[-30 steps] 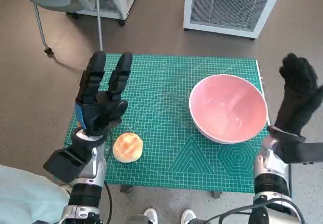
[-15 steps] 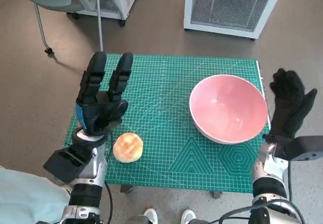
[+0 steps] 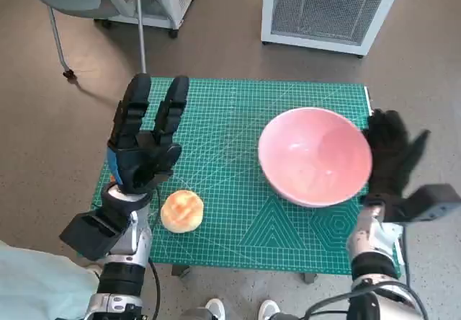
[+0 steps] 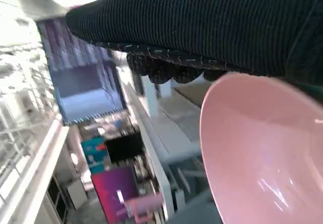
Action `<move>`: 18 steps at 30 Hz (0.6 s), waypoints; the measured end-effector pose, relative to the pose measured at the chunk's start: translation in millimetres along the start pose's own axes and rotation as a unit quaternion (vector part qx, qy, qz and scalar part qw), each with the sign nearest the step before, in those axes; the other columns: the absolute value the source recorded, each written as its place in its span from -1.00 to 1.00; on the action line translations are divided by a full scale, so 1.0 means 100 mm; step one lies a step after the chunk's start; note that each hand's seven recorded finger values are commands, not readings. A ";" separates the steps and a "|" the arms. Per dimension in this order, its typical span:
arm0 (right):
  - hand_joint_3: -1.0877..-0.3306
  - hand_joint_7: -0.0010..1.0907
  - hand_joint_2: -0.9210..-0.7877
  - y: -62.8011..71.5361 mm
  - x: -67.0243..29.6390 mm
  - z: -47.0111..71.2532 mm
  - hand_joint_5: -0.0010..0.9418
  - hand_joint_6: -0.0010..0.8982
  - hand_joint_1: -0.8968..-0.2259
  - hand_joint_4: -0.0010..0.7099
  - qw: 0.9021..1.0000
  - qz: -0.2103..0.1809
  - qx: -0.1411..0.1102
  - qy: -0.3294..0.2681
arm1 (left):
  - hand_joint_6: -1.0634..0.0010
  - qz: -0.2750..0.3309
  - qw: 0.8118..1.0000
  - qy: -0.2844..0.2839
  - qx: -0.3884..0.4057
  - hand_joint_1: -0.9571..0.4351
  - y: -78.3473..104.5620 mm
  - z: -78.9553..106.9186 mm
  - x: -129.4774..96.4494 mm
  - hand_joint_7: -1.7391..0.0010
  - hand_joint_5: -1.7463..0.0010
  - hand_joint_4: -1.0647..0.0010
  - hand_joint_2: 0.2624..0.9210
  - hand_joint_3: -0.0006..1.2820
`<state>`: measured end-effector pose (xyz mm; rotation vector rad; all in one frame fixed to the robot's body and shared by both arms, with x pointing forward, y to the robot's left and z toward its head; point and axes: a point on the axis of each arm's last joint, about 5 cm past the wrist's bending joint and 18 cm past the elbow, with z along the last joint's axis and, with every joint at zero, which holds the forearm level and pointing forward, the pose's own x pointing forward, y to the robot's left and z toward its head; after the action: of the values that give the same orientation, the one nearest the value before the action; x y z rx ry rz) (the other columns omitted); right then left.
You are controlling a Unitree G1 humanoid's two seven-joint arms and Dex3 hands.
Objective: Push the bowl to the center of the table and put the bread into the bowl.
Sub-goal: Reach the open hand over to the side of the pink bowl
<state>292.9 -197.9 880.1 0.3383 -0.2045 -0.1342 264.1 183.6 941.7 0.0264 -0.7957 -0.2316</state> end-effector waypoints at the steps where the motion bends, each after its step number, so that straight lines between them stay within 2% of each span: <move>1: -0.62 -0.06 -1.00 0.02 -0.002 -0.01 -0.99 -0.98 0.47 -0.46 1.000 0.005 -0.001 0.006 | 0.05 0.000 1.000 0.000 0.001 0.31 0.01 0.00 0.00 1.00 1.00 0.27 1.00 -0.62; 11: -0.53 -0.26 -1.00 0.21 0.017 -0.08 -0.99 -0.82 0.42 -0.41 0.998 0.053 -0.015 0.040 | 0.05 -0.005 1.000 -0.005 0.010 0.30 0.05 0.06 0.01 1.00 1.00 0.27 1.00 -0.63; 18: -0.45 -0.37 -1.00 0.36 0.062 -0.09 -0.97 -0.68 0.43 -0.27 0.995 0.083 -0.024 0.053 | 0.05 -0.003 1.000 -0.001 0.012 0.30 0.06 0.08 -0.02 1.00 1.00 0.27 1.00 -0.64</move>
<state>304.3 -162.6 885.1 0.2793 -0.1233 0.0438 258.0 190.6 947.0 0.0508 -0.8007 -0.2290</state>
